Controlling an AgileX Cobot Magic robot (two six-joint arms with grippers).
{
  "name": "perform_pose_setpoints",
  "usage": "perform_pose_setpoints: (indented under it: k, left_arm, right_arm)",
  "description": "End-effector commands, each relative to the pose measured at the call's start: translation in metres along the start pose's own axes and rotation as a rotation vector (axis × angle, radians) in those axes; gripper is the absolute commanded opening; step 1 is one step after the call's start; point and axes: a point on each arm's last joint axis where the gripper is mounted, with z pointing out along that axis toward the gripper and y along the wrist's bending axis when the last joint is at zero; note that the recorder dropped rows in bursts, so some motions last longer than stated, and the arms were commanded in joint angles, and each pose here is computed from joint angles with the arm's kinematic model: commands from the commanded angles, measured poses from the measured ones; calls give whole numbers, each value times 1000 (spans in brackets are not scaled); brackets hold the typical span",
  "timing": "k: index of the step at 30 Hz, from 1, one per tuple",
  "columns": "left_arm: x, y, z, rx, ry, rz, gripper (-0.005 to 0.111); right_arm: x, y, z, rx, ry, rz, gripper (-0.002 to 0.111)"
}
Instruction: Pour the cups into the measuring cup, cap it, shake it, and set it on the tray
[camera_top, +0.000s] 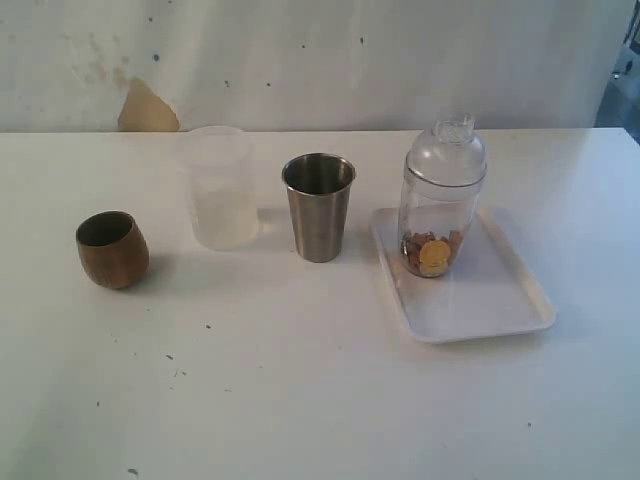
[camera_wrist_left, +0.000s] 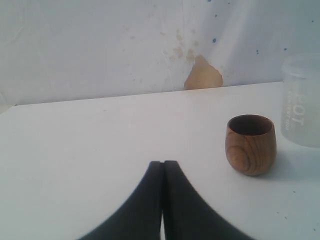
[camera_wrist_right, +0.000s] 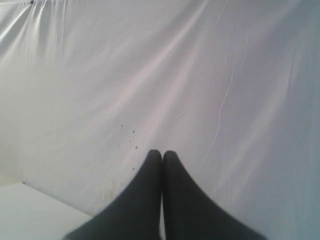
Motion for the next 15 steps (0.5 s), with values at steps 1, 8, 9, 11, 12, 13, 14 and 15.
perform_pose_setpoints:
  k: [1,8,9,11,12,13,14,15]
  left_arm:
    - [1,0,0,-3,-9,6,0]
    - [1,0,0,-3,-9,6,0]
    - [1,0,0,-3,-9,6,0]
    - [1,0,0,-3,-9,6,0]
    - [1,0,0,-3,-9,6,0]
    - [1,0,0,-3,-9,6,0]
    - [1,0,0,-3,-9,6,0]
    - [1,0,0,-3,-9,6,0]
  right_arm:
    - [-11,3,-31,2,-107,5,0]
    - [5,3,-55,128,-249,-41,0]
    - [13,3,-51,161,-244,-47,0]
    - [24,2,-46,208,-224,-54,0]
    - [31,2,-44,230,-202,-69,0]
    - [37,2,-42,253,-180,-92,0]
    - [45,2,-39,276,-153,-107,0]
    - [53,2,-37,295,-125,-124,0]
